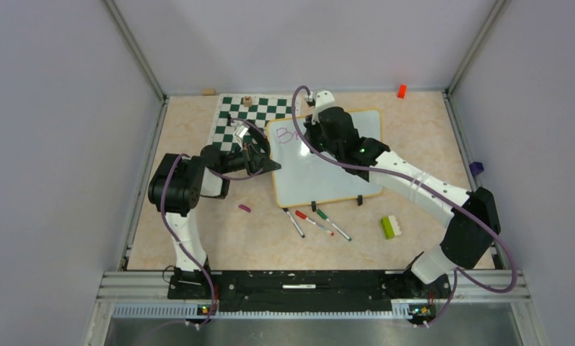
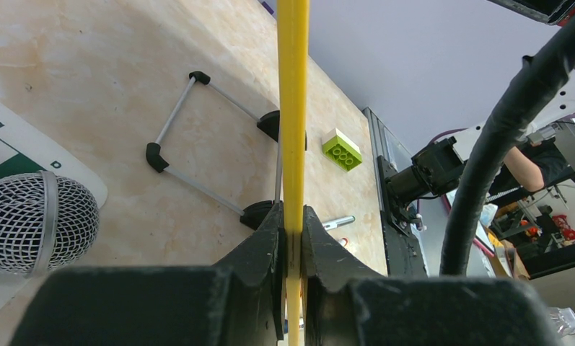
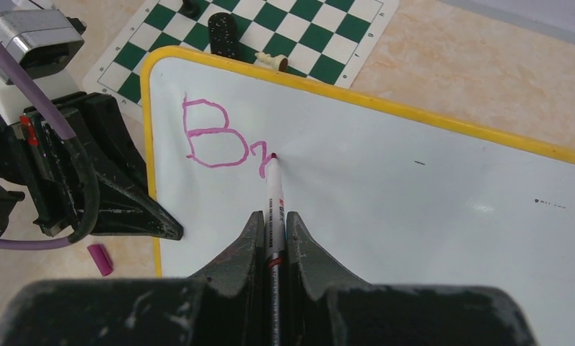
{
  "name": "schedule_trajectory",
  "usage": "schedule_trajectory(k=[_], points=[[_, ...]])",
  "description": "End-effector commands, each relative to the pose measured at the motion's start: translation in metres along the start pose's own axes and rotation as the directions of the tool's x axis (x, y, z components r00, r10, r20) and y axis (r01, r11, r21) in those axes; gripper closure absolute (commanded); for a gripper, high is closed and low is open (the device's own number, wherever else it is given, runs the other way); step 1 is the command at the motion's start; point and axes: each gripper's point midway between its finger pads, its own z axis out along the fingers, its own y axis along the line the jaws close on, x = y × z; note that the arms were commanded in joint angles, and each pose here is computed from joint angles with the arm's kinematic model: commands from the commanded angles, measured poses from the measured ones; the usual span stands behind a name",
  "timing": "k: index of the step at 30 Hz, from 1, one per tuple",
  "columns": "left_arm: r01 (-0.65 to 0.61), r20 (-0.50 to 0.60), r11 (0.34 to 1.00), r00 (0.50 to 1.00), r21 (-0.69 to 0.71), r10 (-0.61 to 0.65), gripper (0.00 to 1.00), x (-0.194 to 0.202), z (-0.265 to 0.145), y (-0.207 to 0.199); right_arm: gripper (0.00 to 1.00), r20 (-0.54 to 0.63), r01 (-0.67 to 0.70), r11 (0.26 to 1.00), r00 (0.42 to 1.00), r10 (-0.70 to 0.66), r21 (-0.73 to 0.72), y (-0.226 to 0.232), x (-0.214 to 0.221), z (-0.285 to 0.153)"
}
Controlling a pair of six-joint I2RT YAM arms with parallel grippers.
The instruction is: Write a sentence on the whiteboard
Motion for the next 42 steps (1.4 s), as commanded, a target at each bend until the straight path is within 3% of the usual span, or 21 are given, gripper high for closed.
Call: schedule_trajectory(k=[1,10,23,42], points=[[-0.138,0.001,0.989,0.99,0.06,0.138,1.0,-0.009,0.001,-0.019,1.0,0.09,-0.015,1.0,0.996,0.016,-0.016,0.0,-0.033,-0.02],[-0.142,0.002,0.988,0.99,0.061,0.142,1.0,-0.009,0.001,-0.02,1.0,0.147,-0.027,0.999,0.989,0.032,-0.042,0.001,-0.048,-0.03],[-0.143,0.002,0.988,0.99,0.06,0.143,1.0,-0.009,0.001,-0.02,1.0,0.115,-0.029,0.998,0.993,0.023,0.049,-0.014,-0.034,-0.005],[-0.142,0.001,0.988,0.99,0.06,0.142,1.0,-0.009,0.001,-0.02,1.0,0.105,-0.027,0.999,0.994,0.023,0.039,-0.011,-0.028,0.004]])
